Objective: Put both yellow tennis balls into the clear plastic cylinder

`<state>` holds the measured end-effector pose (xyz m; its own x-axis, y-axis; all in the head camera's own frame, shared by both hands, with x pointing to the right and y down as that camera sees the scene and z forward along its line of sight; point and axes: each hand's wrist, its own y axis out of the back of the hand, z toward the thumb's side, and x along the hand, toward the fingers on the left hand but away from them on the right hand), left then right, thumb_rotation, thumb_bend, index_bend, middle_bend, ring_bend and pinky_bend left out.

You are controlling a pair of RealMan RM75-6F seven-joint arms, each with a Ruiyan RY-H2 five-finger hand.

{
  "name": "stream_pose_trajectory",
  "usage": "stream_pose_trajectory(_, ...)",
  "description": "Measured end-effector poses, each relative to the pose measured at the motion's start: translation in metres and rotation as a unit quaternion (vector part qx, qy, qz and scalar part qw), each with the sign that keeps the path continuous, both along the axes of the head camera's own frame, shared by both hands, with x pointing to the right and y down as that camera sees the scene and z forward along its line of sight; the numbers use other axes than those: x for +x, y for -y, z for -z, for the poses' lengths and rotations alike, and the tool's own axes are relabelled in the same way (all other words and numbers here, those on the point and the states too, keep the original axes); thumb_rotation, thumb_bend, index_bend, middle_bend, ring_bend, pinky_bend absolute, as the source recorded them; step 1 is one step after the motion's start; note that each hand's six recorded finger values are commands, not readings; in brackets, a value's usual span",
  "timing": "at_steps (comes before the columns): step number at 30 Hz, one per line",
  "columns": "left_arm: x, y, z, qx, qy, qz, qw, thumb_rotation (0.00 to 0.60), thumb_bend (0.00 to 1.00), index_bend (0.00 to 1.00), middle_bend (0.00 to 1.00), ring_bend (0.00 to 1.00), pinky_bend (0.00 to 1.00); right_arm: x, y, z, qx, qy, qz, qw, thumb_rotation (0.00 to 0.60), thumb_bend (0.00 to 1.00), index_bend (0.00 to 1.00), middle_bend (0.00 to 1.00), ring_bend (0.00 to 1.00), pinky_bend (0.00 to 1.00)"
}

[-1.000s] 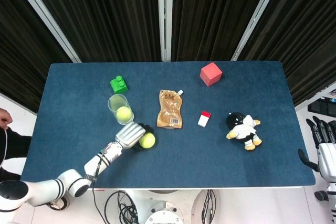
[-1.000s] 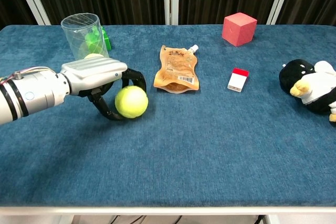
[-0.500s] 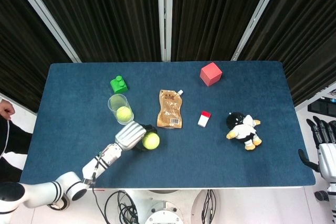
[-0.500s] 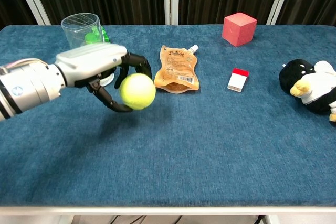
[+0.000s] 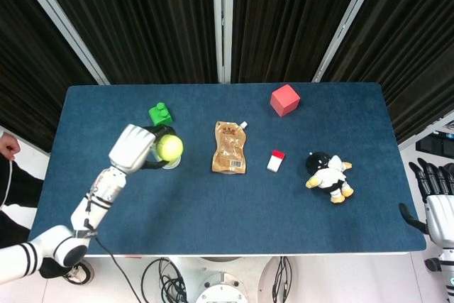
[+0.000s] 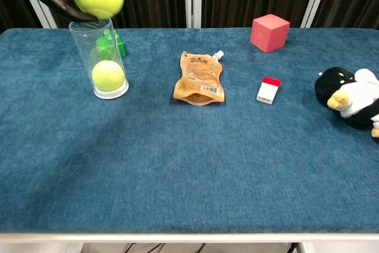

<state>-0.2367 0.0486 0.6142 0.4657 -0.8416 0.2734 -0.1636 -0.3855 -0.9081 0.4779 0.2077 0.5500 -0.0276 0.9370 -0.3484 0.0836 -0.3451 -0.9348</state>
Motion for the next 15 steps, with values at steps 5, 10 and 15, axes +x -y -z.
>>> stream_pose_trajectory(5,-0.029,0.015,-0.015,-0.018,0.045,0.037,0.9981,0.6,0.2,0.69,0.61,0.6,0.89,0.0,0.003,0.002,0.0,0.0,0.001,1.0,0.6,0.27,0.0,0.0,0.0,0.0)
stream_pose_trajectory(10,-0.043,0.019,-0.025,-0.036,0.052,0.054,0.9965,0.6,0.2,0.68,0.61,0.6,0.88,0.0,0.003,0.002,0.0,0.001,0.0,1.0,0.6,0.27,0.0,0.0,0.0,0.0)
stream_pose_trajectory(15,-0.041,0.019,-0.026,-0.036,0.05,0.049,0.9969,0.6,0.2,0.54,0.57,0.58,0.87,0.001,0.002,0.002,0.0,0.001,-0.002,1.0,0.6,0.27,0.0,0.0,0.0,0.0)
